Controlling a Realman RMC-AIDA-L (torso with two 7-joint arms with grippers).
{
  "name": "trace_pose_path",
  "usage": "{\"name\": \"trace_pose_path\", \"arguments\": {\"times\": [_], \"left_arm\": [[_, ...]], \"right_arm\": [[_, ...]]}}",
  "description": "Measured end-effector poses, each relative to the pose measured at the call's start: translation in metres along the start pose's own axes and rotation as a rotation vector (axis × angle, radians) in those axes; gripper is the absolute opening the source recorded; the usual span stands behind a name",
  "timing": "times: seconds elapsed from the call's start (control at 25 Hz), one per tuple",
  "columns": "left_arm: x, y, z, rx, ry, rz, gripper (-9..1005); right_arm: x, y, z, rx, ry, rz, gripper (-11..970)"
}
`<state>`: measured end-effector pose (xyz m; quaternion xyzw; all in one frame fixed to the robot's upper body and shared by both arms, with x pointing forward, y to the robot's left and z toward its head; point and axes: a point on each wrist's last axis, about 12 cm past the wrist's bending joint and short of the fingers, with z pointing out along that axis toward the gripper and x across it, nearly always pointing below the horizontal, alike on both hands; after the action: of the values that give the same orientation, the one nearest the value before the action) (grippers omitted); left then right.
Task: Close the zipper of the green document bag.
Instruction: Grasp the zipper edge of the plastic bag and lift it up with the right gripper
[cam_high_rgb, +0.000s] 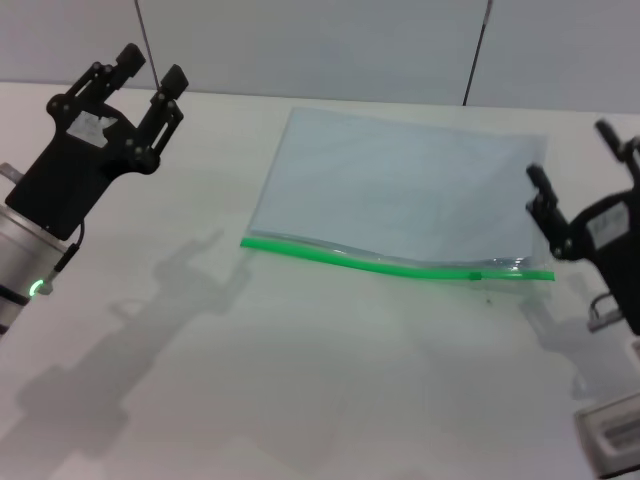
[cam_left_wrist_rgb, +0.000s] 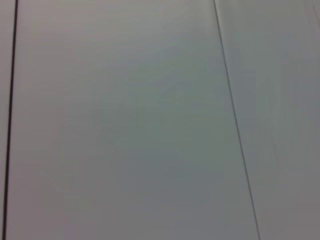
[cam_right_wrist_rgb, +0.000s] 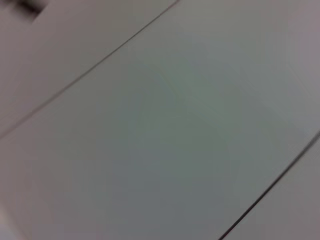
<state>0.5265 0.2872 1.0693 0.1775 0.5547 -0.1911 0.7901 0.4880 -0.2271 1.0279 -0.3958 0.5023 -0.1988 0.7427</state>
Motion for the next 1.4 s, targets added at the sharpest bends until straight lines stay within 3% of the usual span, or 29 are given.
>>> {"name": "trace_pose_path", "arguments": {"times": [0.28,0.56,1.04,1.4], "left_arm": [[0.0,0.002,-0.003,-0.009,0.002,0.009,509],[0.0,0.002,-0.003,-0.01,0.002,0.011,508],[0.001,0.002,-0.003,-0.015,0.015,0.01,508],[0.002,0.002,-0.003,-0.015,0.015,0.01,507]], "right_arm": [[0.014,0.015,-0.007,-0.133,0.111,-0.206,725],[0.033,0.017,-0.008,-0.196,0.245,-0.269,725],[0.052,0.016,-0.016,-0.241,0.366,-0.275,724],[0.038,0.029,-0.012,-0.279,0.341,-0.279,725]]}}
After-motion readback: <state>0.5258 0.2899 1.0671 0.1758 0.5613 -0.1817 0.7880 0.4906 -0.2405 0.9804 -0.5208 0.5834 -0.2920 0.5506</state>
